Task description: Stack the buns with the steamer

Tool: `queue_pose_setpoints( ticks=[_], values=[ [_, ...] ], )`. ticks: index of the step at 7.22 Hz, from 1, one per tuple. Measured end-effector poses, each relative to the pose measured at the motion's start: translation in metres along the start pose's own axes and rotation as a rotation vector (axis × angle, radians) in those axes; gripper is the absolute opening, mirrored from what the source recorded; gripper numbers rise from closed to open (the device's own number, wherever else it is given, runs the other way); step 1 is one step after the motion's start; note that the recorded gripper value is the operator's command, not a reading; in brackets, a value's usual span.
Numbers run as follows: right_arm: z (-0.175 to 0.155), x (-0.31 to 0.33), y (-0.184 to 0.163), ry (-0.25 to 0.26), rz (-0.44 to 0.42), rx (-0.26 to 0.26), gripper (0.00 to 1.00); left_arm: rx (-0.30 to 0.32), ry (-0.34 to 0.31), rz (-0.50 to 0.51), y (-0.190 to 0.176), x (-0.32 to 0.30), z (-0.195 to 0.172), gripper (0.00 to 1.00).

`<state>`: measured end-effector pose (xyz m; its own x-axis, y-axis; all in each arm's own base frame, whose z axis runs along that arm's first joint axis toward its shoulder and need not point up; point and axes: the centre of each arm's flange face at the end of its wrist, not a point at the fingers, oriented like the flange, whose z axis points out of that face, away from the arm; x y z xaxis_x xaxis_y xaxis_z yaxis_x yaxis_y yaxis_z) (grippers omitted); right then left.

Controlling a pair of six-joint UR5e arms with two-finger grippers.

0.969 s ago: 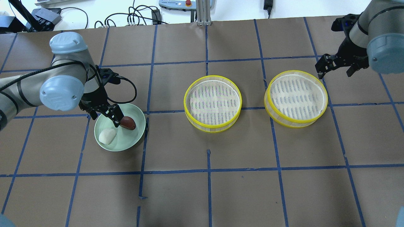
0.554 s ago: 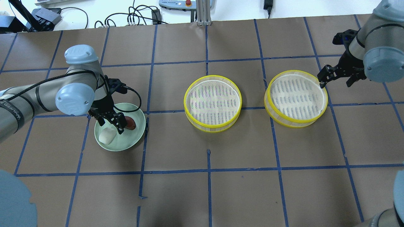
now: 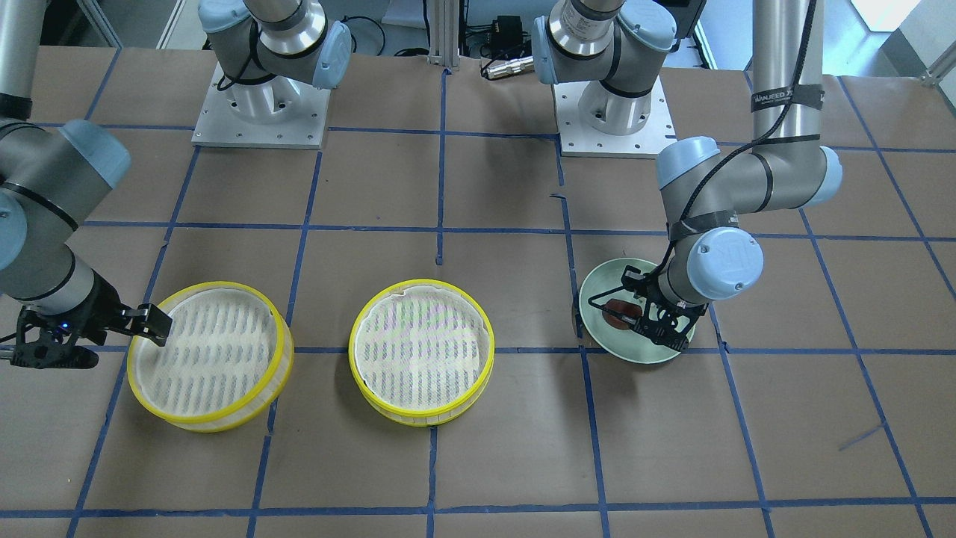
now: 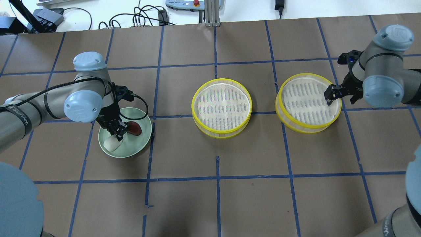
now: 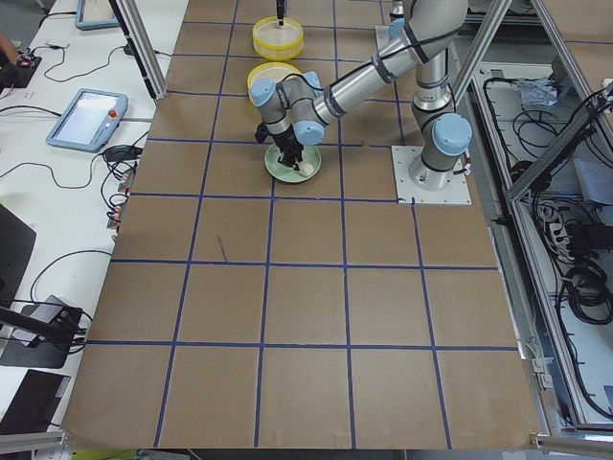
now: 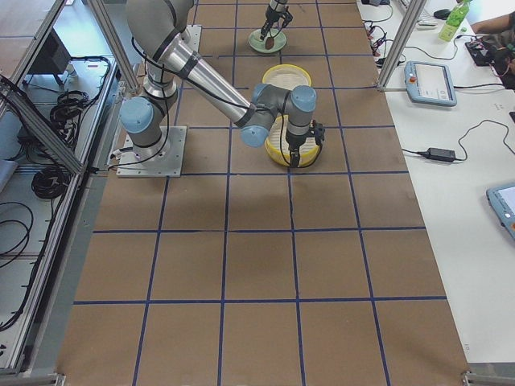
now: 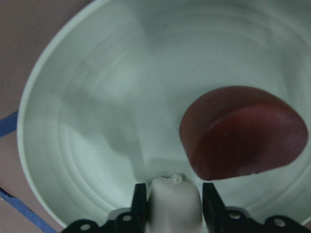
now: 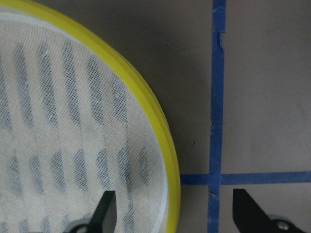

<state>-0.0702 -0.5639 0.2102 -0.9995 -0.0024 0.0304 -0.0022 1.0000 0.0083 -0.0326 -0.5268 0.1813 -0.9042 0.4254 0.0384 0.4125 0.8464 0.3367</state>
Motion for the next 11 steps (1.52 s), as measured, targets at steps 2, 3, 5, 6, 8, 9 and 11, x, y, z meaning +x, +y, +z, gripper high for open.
queue_pose_setpoints(
  ticks=[2, 3, 5, 6, 8, 9, 11],
  values=[
    [0.003, 0.000, 0.000, 0.002, -0.028, 0.007, 0.08, 0.052, -0.015, -0.079, -0.002, -0.004, -0.034, 0.22],
    [0.003, 0.000, 0.000, 0.004, -0.038, 0.011, 0.08, 0.085, 0.013, -0.167, -0.003, -0.002, -0.061, 0.22],
    [-0.007, 0.003, -0.006, 0.012, -0.045, 0.031, 0.06, 0.154, 0.195, -0.420, -0.015, 0.019, -0.109, 0.22],
    [-0.014, 0.004, -0.010, 0.017, -0.044, 0.041, 0.05, 0.164, 0.326, -0.544, -0.028, 0.046, -0.120, 0.22],
    [-0.028, 0.007, -0.016, 0.024, -0.037, 0.061, 0.05, 0.164, 0.578, -0.695, -0.068, 0.115, -0.122, 0.22],
    [-0.035, 0.008, -0.019, 0.027, -0.034, 0.069, 0.05, 0.185, 0.669, -0.738, -0.093, 0.146, -0.119, 0.63],
    [-0.051, 0.009, -0.020, 0.028, -0.032, 0.075, 0.05, 0.224, 0.740, -0.778, -0.121, 0.181, -0.112, 0.97]
  ],
)
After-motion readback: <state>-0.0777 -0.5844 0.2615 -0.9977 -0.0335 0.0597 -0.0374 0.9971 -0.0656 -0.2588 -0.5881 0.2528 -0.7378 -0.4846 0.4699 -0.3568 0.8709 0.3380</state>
